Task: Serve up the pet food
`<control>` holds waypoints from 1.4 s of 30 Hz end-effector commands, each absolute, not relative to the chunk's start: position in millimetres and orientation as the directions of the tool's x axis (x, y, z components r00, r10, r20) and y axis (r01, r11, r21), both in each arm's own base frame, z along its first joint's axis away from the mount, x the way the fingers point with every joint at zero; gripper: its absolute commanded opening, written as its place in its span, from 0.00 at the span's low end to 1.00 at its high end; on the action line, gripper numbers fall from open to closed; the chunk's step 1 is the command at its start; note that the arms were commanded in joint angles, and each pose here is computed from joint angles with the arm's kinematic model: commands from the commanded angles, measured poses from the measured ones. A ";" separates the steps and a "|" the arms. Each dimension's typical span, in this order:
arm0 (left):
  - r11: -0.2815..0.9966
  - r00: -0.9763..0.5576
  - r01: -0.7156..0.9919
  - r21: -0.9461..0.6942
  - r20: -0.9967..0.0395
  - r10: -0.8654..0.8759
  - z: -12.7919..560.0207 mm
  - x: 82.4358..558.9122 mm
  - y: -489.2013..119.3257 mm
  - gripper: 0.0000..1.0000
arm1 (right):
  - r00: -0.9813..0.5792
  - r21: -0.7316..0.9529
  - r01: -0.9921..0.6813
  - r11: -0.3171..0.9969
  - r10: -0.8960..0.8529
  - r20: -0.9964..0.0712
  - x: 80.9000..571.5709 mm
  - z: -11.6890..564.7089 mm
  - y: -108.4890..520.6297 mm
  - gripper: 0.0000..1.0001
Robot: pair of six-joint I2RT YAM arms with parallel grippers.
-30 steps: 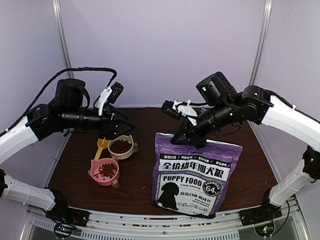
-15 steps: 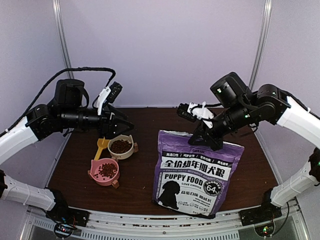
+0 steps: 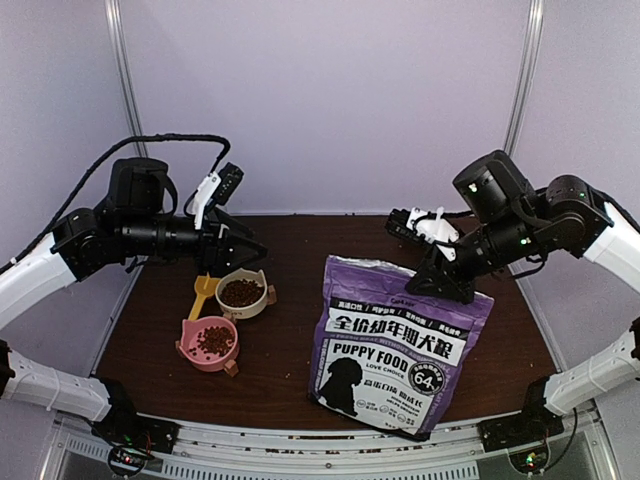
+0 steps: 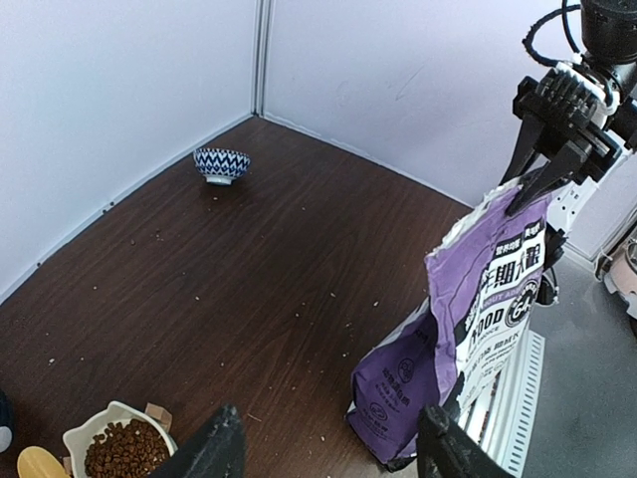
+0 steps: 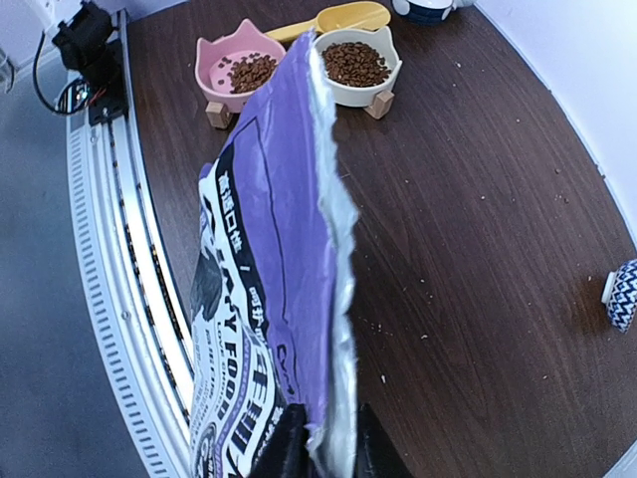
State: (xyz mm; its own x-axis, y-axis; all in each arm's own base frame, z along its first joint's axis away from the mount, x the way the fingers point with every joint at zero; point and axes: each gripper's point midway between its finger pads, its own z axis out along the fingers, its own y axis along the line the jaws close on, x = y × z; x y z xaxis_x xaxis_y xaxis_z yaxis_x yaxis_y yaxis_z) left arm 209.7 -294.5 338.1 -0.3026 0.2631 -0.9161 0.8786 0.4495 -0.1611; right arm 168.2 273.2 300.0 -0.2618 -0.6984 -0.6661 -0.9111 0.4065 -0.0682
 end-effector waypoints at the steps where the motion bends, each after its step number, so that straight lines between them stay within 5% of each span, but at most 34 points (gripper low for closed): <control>1: 0.457 -0.259 0.880 -0.131 -0.938 0.229 352.5 212.1 -289.8 0.62 | -0.315 -0.068 -0.889 0.453 -0.713 -0.626 168.8 288.0 258.7 0.11; 3: 0.459 -0.255 0.879 -0.127 -0.940 0.228 354.2 212.4 -289.3 0.62 | -0.326 -0.069 -0.885 0.461 -0.717 -0.616 169.1 286.2 256.9 0.00; 8: 0.480 -0.252 0.869 -0.118 -0.941 0.226 357.6 215.1 -284.0 0.62 | -0.332 -0.081 -0.871 0.484 -0.704 -0.628 170.1 293.6 251.0 0.00; 12: 0.491 -0.251 0.864 -0.114 -0.941 0.224 357.5 215.9 -280.8 0.63 | -0.347 -0.091 -0.856 0.508 -0.696 -0.628 169.2 296.6 241.1 0.19; 17: 0.498 -0.253 0.860 -0.112 -0.941 0.225 357.0 217.0 -278.4 0.66 | -0.372 -0.099 -0.838 0.536 -0.695 -0.616 168.2 291.1 230.8 0.25; 21: 0.504 -0.256 0.856 -0.113 -0.940 0.224 356.9 218.6 -277.9 0.66 | -0.374 -0.089 -0.839 0.536 -0.689 -0.621 168.0 290.8 232.9 0.00; 24: 0.526 -0.265 0.843 -0.113 -0.938 0.223 355.5 223.0 -274.9 0.67 | -0.367 -0.118 -0.812 0.571 -0.657 -0.659 179.7 301.3 235.7 0.00; 32: 0.664 -0.363 0.731 -0.158 -0.914 0.182 340.6 253.8 -246.5 0.79 | -0.489 -0.182 -0.370 0.911 -0.358 -0.796 269.4 339.7 177.5 0.00; 42: 0.851 -0.473 0.461 -0.250 -0.881 -0.003 304.8 309.9 -161.3 0.88 | -0.545 -0.099 0.052 0.994 -0.055 -0.837 335.5 327.6 64.4 0.00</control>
State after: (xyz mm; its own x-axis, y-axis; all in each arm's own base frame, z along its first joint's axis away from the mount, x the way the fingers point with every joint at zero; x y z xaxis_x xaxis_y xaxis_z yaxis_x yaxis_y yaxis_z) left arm 291.3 -187.8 301.4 -0.4811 0.1058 -0.8703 0.5481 0.8111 -0.2044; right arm 299.4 110.4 289.9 -0.6615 -0.2534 -0.7059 -0.2055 0.9664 -0.1543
